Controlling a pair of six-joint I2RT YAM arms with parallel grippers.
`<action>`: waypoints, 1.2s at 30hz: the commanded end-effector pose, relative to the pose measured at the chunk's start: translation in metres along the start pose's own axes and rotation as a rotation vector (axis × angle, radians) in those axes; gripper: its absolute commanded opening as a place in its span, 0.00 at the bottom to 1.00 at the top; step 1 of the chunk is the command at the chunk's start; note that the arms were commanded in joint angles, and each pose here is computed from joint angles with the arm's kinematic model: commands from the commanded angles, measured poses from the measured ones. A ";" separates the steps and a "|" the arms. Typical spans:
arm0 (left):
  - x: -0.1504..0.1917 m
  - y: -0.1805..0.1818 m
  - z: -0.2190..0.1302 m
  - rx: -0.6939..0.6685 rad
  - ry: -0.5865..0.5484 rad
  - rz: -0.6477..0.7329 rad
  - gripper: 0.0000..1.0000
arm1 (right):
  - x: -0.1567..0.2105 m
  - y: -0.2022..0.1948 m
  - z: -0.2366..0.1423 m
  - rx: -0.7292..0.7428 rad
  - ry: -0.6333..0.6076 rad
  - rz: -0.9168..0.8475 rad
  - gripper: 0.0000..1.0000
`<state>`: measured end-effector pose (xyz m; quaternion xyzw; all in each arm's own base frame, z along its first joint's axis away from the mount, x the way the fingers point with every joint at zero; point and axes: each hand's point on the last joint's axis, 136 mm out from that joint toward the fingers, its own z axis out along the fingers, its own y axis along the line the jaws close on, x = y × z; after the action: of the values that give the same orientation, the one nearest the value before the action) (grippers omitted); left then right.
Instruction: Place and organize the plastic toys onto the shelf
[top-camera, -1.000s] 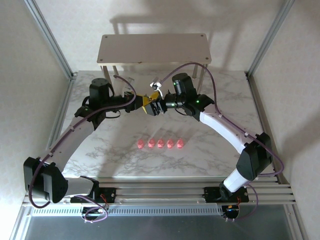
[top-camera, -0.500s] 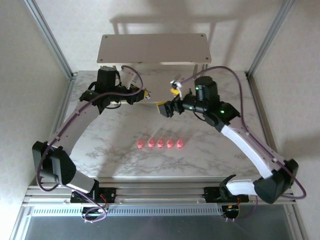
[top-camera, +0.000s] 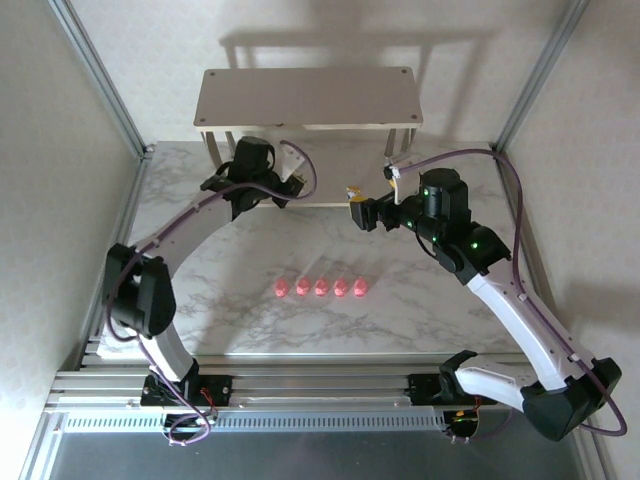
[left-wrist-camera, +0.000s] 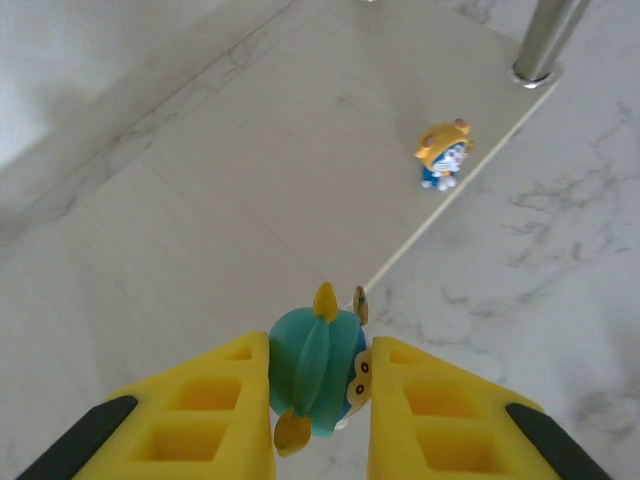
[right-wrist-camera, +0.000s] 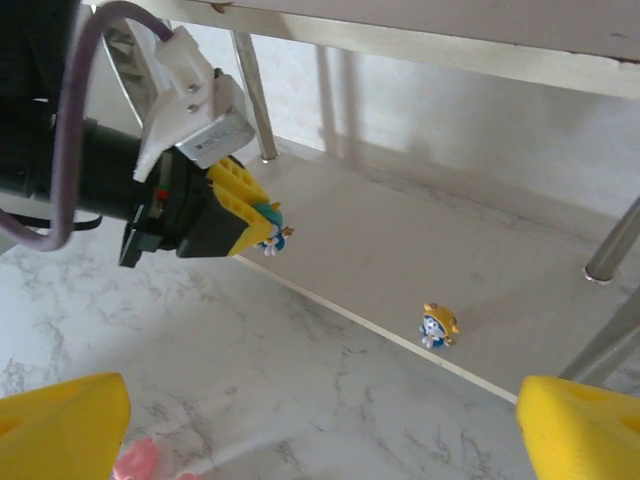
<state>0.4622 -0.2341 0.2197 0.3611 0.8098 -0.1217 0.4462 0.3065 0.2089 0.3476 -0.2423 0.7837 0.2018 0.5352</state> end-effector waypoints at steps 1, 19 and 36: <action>-0.017 0.005 0.010 -0.011 -0.049 0.135 0.23 | -0.003 -0.008 -0.003 0.036 -0.019 0.016 0.99; 0.013 -0.004 0.071 0.140 0.013 0.212 0.24 | 0.001 -0.037 -0.010 0.124 -0.044 0.045 0.99; 0.039 0.004 0.098 0.159 0.085 0.184 0.24 | 0.007 -0.047 0.006 0.134 -0.037 0.069 0.99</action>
<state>0.5084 -0.2635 0.1283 0.4680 0.7836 -0.1237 0.3893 0.3304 0.1746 0.3360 -0.1872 0.7960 0.1698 0.5500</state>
